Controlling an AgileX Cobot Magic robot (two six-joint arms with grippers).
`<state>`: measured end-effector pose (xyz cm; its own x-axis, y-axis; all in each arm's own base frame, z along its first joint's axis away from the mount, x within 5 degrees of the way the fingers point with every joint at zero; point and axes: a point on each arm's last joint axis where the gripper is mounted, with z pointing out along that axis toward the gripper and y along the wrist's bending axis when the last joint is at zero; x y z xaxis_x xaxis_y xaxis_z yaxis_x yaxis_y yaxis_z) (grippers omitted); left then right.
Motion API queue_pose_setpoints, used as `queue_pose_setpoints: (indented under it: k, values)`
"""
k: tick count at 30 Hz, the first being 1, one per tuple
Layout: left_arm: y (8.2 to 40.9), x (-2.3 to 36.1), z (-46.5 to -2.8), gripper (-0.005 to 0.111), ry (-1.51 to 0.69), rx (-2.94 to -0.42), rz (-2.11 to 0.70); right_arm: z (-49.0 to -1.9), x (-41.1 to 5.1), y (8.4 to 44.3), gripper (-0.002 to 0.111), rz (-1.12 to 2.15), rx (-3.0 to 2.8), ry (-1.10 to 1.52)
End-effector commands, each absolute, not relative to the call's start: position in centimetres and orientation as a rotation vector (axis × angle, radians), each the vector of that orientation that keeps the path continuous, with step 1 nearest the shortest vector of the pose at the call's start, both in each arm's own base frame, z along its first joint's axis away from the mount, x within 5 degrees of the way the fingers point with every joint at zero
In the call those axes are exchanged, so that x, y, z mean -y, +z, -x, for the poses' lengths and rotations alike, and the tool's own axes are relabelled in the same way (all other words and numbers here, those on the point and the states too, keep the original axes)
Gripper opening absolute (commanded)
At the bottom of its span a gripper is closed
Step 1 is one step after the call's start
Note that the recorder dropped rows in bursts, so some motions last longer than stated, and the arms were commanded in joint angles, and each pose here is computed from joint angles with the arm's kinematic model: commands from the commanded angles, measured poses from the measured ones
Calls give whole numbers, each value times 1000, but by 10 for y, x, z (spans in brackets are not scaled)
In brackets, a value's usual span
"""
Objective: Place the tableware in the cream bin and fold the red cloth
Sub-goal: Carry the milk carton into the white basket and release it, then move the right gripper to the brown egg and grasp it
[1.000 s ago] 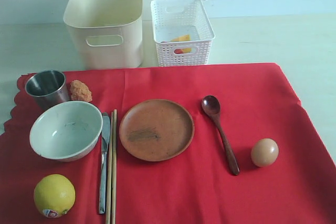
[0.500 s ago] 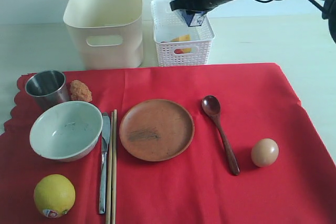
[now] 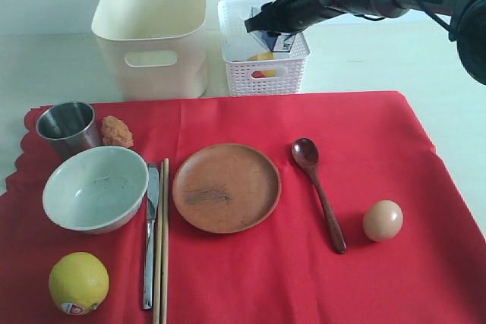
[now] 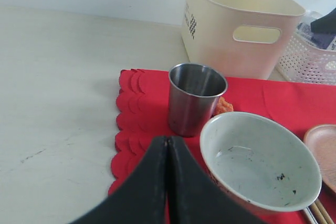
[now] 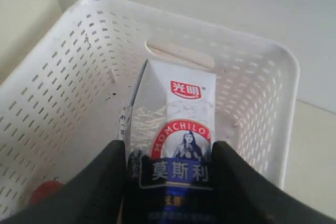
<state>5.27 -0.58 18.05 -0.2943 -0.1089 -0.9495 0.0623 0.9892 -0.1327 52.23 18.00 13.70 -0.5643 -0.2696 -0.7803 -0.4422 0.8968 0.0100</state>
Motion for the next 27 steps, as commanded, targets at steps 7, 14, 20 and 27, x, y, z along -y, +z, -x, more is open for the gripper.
queue_pose_setpoints:
  k: [7,14,20,27]
  values:
    - [180,6,-53,0,-176,-1852,41,-520,-191,139,35,585,-2169,237]
    - [180,6,-53,0,-176,-1852,41,-518,-189,167,63,578,-2122,235]
    - [180,6,-53,0,-176,-1852,41,-511,-188,206,73,588,-2079,244]
    - [180,6,-53,0,-176,-1852,41,-493,-182,250,72,673,-2105,199]
